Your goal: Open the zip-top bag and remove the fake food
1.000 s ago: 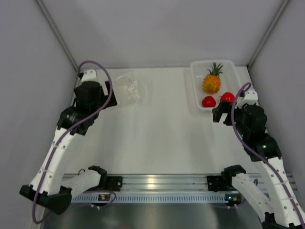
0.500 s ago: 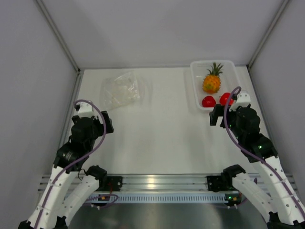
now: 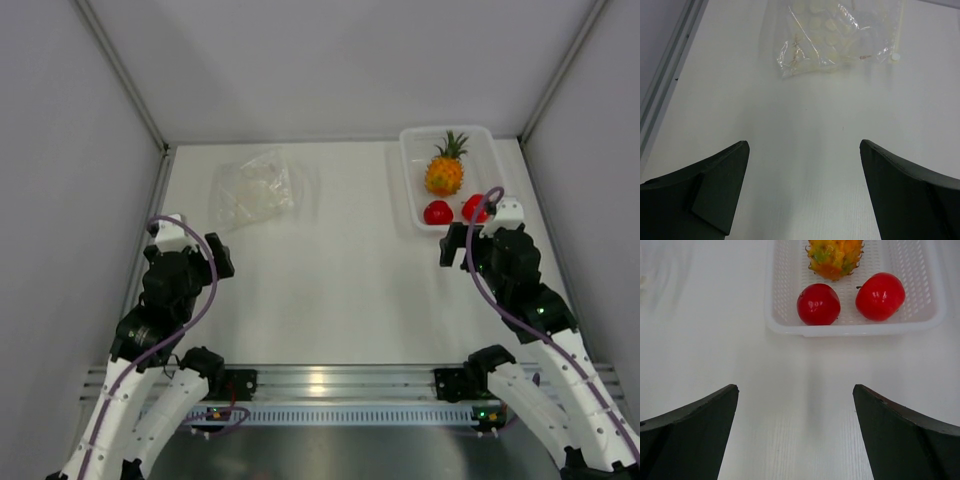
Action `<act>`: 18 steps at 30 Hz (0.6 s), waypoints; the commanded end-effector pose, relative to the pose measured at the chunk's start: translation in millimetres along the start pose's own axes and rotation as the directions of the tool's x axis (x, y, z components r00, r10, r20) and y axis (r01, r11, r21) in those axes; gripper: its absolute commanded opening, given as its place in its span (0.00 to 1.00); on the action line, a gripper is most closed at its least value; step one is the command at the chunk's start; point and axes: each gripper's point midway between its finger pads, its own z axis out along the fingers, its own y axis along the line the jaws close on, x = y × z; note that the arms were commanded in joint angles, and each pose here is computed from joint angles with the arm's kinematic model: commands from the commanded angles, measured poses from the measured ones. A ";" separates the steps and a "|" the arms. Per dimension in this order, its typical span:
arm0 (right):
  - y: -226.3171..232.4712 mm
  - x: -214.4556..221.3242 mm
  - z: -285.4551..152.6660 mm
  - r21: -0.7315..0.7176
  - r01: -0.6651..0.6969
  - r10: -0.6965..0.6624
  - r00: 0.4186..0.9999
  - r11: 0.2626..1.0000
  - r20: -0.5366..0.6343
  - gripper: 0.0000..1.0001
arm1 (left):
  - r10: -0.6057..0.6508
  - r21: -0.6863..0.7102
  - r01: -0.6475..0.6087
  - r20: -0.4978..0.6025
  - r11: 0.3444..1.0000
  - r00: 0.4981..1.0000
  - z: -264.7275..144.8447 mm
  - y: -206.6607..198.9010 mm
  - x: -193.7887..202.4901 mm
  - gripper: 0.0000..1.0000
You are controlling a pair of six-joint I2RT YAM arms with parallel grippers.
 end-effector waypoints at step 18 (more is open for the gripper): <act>2.9 -24.3 -13.2 -0.018 -0.008 0.010 0.997 1.000 0.080 0.99 | -0.009 -0.023 0.010 0.031 1.000 0.999 9.7 0.3 -8.5 0.98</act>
